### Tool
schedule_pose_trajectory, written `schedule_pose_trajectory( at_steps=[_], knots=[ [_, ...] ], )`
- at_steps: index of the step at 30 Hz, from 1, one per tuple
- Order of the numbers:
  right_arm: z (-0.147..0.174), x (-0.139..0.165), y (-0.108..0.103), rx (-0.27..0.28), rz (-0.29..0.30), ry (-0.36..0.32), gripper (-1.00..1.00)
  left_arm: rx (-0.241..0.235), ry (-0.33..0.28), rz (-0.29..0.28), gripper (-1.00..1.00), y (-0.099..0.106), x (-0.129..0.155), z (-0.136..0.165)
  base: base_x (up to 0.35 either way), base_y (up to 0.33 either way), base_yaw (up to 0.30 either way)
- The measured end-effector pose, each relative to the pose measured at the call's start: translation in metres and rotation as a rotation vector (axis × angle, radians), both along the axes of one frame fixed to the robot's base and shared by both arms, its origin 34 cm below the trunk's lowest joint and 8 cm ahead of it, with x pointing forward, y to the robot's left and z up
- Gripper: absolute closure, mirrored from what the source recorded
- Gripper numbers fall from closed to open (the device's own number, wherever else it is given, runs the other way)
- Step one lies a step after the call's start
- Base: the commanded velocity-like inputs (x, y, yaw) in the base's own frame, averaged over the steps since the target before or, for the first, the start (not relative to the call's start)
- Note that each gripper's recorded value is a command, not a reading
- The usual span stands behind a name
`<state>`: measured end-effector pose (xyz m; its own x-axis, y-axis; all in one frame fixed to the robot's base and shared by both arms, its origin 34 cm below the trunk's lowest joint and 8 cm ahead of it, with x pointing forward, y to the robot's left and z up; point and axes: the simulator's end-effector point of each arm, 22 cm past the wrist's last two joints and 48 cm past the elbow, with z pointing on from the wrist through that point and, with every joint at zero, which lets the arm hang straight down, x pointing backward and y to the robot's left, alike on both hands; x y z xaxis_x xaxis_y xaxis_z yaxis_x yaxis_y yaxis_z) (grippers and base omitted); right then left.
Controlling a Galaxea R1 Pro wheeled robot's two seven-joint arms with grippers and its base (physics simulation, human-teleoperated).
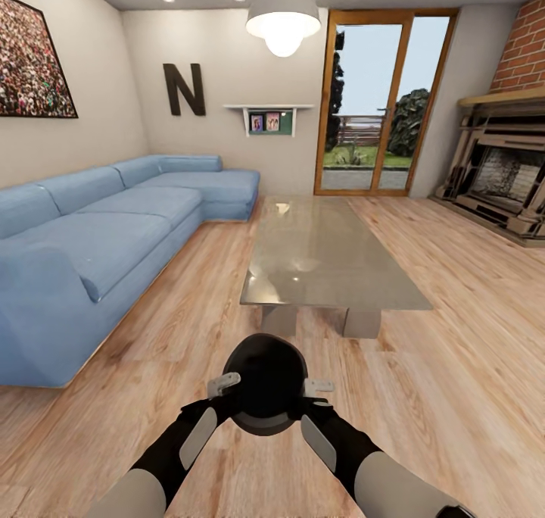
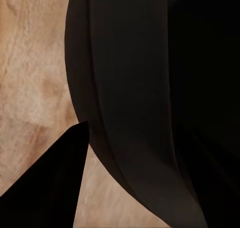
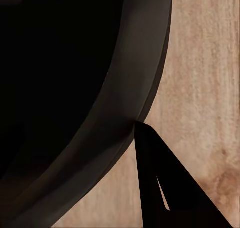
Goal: Place each of the two pumpkins and all three candles from the living room inside a cabinet in the living room (use any cabinet), then make sure every cabinet is closed, and position the cauldron so it is next to a table in the living room.
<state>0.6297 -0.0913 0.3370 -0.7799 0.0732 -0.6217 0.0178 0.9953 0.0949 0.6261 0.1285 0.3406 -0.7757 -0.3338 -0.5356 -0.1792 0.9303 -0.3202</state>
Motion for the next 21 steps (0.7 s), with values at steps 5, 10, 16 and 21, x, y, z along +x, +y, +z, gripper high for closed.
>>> schedule_pose_trajectory(
  at_steps=[5,10,16,21],
  knots=[
    [-0.0040,-0.0006,0.0001,0.002,0.001,0.006,1.00,0.001,0.006,0.000,1.00,0.0002,-0.0007,-0.0038,0.000,0.000,0.000],
    [-0.0042,-0.0010,0.0002,0.001,0.001,0.007,1.00,0.000,0.007,0.000,1.00,0.0002,-0.0011,-0.0042,0.000,0.000,0.000],
    [-0.0045,-0.0014,-0.0001,0.001,0.000,0.008,1.00,0.000,0.008,0.000,1.00,-0.0001,-0.0015,-0.0045,0.100,0.000,0.000],
    [-0.0043,-0.0010,0.0001,0.002,0.001,0.007,1.00,0.001,0.007,0.000,1.00,0.0002,-0.0011,-0.0042,0.097,0.000,0.000]
  ],
)
